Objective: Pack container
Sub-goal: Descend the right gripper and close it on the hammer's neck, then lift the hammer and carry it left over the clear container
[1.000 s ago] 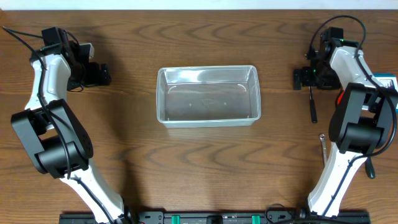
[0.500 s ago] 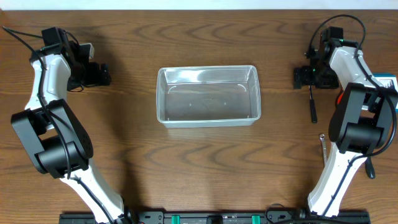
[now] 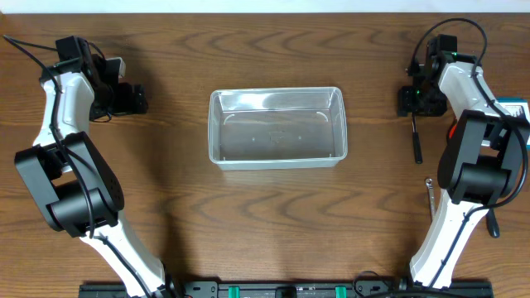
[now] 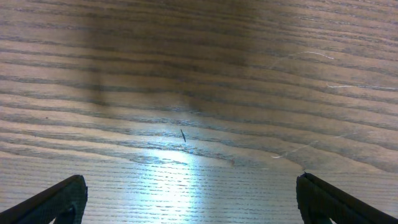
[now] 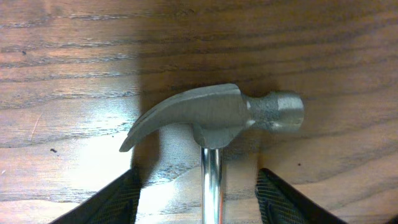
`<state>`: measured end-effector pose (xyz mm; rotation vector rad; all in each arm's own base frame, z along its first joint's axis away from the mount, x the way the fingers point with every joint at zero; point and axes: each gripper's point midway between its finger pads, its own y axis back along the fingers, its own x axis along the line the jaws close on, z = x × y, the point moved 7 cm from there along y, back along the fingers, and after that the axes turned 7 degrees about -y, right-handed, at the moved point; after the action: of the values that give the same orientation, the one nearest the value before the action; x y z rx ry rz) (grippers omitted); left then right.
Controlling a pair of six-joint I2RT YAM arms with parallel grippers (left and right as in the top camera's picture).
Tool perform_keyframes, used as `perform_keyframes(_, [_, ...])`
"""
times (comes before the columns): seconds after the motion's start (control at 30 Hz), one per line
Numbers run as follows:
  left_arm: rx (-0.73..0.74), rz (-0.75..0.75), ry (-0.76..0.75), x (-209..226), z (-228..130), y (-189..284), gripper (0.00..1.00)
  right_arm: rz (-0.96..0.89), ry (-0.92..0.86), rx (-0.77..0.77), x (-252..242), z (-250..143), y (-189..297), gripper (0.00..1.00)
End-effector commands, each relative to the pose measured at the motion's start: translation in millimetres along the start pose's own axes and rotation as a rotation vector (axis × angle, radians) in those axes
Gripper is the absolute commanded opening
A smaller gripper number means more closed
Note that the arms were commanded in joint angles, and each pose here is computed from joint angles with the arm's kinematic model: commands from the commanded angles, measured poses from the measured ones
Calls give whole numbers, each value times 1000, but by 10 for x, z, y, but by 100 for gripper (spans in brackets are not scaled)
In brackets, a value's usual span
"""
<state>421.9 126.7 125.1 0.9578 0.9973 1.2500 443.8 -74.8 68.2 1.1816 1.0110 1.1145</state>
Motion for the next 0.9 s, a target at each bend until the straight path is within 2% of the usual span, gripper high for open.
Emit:
perform_keyframes(0.0, [11,5,-5,6,-19,-28,98,-39,-14,31,-73,-67,-119,51])
perform_keyframes(0.1, [11,5,-5,6,-19,-28,98,-39,-14,31,-73,-65,-119,41])
perform_keyframes(0.23, [11,5,-5,6,-19,-28,98,-39,-14,28,-72,-61,-119,34])
perform_keyframes(0.6, [11,5,-5,6,-19,-28,98,-39,-15,23,-73,-49,-115,1])
perform_keyframes(0.87, [11,5,-5,6,-19,-28,98,-34,-27,1,-59,96,147,1])
